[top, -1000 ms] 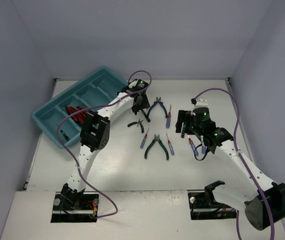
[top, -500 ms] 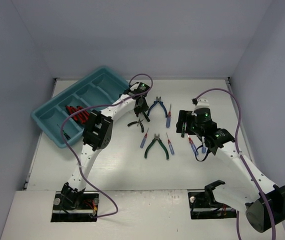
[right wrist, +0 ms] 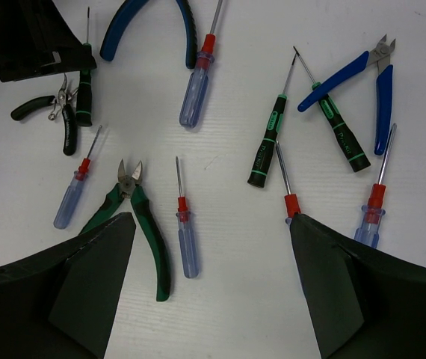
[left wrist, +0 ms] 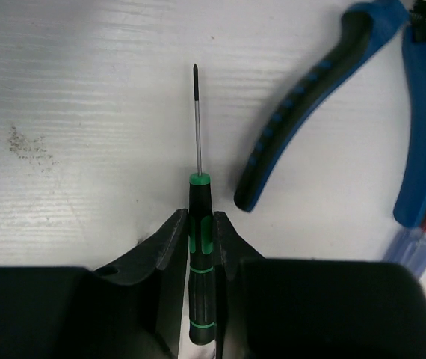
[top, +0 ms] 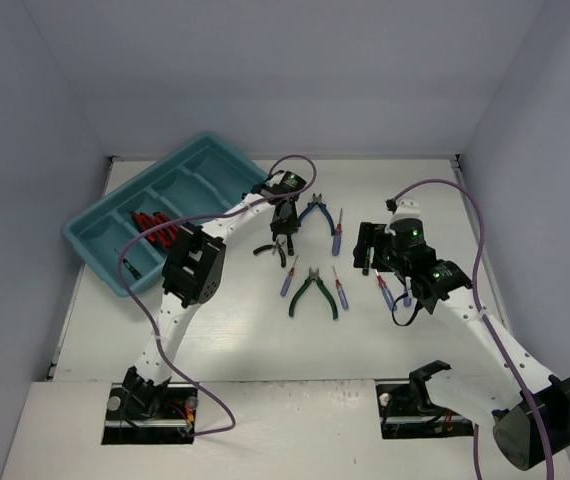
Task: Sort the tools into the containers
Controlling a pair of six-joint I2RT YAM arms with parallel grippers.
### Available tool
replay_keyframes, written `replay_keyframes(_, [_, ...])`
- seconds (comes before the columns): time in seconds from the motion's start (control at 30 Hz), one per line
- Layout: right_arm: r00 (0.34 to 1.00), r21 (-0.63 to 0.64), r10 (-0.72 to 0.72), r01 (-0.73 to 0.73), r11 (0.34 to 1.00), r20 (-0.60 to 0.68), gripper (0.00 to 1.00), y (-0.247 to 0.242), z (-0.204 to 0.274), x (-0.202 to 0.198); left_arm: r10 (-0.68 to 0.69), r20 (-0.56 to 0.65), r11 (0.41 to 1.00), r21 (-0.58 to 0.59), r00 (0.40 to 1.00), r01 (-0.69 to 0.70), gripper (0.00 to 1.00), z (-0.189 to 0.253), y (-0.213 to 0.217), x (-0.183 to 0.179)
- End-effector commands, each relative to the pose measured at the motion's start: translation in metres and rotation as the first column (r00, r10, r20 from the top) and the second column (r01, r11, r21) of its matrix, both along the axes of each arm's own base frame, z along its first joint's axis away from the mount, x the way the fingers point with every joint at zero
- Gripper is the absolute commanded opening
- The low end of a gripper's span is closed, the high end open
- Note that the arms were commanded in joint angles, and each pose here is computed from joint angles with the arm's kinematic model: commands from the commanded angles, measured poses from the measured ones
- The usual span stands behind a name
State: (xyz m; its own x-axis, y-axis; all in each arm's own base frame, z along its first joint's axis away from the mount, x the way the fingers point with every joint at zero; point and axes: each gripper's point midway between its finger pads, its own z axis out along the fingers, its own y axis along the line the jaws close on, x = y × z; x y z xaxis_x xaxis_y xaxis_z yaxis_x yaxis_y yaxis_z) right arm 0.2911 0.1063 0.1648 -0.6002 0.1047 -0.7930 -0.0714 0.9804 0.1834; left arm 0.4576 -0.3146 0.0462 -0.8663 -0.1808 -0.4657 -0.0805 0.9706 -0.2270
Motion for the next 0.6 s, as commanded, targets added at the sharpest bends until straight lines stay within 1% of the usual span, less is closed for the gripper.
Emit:
replay_keyframes(0.0, [0.999, 0.021, -0.015, 0.014, 1.0, 0.053, 0.82, -0.001, 0.014, 0.007, -0.033, 0.272, 0.99, -0.122, 0.962, 0.069, 0.0, 0.156, -0.004, 0.012])
replay_keyframes(0.07, [0.998, 0.021, -0.016, 0.015, 1.0, 0.053, 0.82, -0.001, 0.014, 0.007, -0.023, 0.299, 0.99, -0.123, 0.954, 0.063, 0.0, 0.174, 0.009, 0.009])
replay_keyframes(0.13, [0.998, 0.021, -0.02, 0.019, 1.0, 0.051, 0.82, -0.001, 0.014, 0.007, 0.0, 0.335, 0.989, -0.137, 0.942, 0.048, 0.0, 0.203, 0.029, 0.0])
replay_keyframes(0.2, [0.999, 0.023, -0.019, 0.018, 1.0, 0.051, 0.82, 0.0, 0.014, 0.007, 0.019, 0.311, 0.991, -0.129, 0.95, 0.022, 0.0, 0.199, 0.051, -0.01])
replay_keyframes(0.3, [0.999, 0.034, -0.015, 0.013, 0.999, 0.044, 0.82, 0.002, 0.014, 0.008, 0.095, 0.31, 0.989, -0.141, 0.946, -0.053, 0.0, 0.216, 0.111, -0.026])
replay_keyframes(0.4, [0.999, 0.036, -0.012, 0.01, 0.999, 0.036, 0.82, 0.004, 0.013, 0.01, 0.158, 0.294, 0.985, -0.117, 0.943, -0.128, 0.0, 0.217, 0.168, -0.05])
replay_keyframes(0.5, [1.0, 0.03, -0.017, 0.016, 0.999, 0.022, 0.82, 0.004, 0.01, 0.013, 0.252, 0.292, 0.968, -0.088, 0.923, -0.236, 0.0, 0.215, 0.237, -0.067])
replay_keyframes(0.57, [1.0, 0.027, -0.021, 0.021, 0.999, 0.009, 0.82, 0.004, 0.006, 0.015, 0.286, 0.284, 0.958, -0.062, 0.915, -0.28, 0.0, 0.21, 0.268, -0.079])
